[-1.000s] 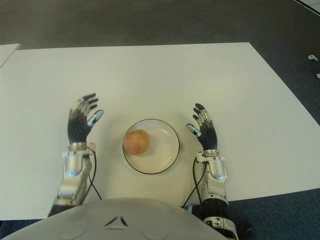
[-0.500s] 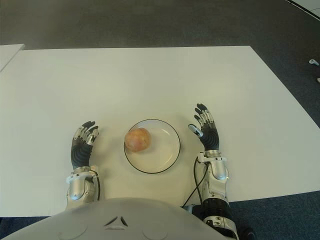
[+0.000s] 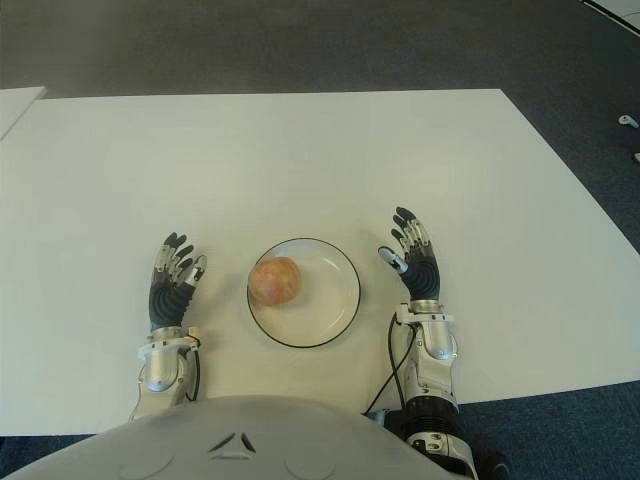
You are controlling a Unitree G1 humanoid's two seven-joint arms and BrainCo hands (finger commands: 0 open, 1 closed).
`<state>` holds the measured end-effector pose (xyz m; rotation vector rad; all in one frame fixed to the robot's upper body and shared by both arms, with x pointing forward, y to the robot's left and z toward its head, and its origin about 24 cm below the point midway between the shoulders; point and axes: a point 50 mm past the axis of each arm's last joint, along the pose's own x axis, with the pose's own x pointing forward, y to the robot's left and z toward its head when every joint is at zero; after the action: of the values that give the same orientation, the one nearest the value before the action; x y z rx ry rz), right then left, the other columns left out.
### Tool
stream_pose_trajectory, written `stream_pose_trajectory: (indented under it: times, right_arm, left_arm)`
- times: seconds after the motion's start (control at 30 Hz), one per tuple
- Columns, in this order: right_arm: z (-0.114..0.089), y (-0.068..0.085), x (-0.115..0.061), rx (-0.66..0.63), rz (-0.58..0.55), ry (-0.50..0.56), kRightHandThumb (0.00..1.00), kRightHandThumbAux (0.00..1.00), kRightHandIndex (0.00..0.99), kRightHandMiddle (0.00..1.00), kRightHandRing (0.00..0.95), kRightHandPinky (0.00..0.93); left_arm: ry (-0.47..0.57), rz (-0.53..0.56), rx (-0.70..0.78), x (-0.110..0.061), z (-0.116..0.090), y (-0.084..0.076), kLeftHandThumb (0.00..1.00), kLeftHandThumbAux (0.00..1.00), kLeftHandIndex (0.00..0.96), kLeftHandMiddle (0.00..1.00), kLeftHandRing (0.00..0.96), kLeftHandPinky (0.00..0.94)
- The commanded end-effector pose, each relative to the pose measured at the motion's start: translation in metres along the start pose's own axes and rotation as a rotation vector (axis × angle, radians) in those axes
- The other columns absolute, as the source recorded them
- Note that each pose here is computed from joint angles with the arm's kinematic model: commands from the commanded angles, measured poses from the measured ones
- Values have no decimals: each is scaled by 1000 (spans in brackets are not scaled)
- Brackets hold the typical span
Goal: Put the apples into the plate.
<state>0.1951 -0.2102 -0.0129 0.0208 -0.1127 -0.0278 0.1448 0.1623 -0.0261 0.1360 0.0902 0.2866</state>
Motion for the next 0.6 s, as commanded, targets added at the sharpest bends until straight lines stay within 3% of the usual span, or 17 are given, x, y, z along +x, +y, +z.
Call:
stream_pose_trajectory:
  times: [0.03, 0.6]
  right_arm:
    - [-31, 5, -33, 61, -48, 173, 263, 603, 125, 103, 65, 92]
    - [-31, 6, -36, 46, -41, 189, 208, 637, 70, 66, 39, 49]
  left_arm:
    - [83, -27, 30, -10, -16, -5, 141, 592, 60, 126, 157, 179]
    - [86, -101, 83, -16, -16, -8, 72, 579, 30, 45, 50, 64]
